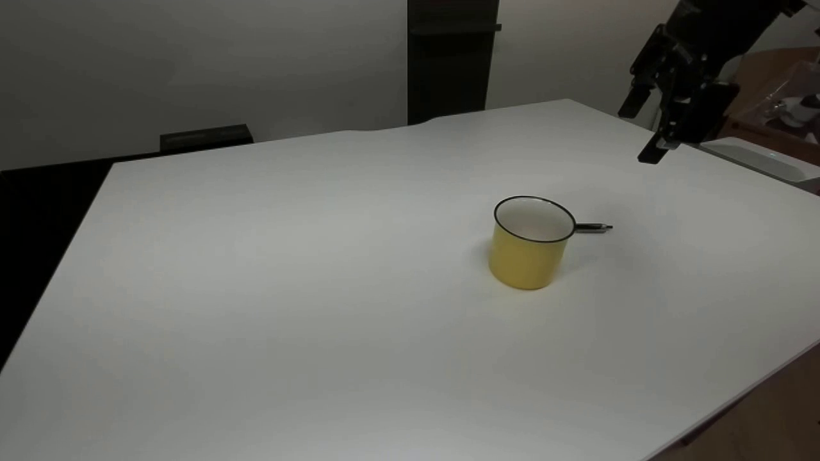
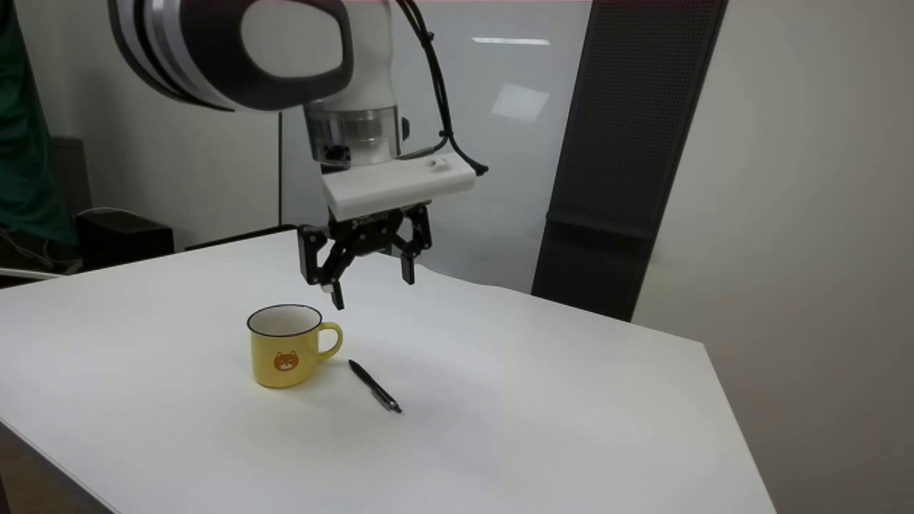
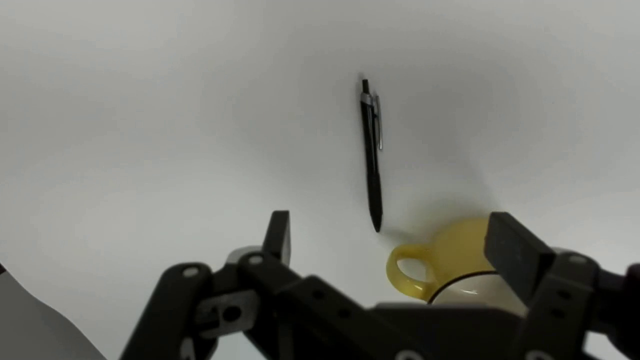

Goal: Put the pen in the yellow cup

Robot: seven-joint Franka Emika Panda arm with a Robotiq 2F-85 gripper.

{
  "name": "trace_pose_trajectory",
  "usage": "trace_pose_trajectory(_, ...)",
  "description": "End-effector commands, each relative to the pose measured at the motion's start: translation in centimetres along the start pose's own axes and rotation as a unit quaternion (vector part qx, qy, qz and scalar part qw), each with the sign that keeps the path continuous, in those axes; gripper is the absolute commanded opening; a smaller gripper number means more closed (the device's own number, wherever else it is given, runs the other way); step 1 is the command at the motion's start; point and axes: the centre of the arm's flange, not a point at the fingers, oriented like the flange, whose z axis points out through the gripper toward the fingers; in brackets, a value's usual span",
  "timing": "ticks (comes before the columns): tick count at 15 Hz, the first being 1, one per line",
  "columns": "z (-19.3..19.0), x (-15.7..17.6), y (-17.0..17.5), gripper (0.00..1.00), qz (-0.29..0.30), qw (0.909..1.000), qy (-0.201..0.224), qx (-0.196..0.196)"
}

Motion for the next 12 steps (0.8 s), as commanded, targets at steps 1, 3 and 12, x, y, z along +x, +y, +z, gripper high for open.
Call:
trace_pose_trajectory(1,2.0,-0.1,0.5,1.00,0.012,0.9999,-0.008,0.003)
trace_pose_trajectory(3,3.2,-0.1,0.5,1.00,0.009,0.9999,-0.005,0.012)
trace_pose_trajectory(12,5.3,-0.4,0.4,1.00,0.020,0.9986,-0.025,0.042)
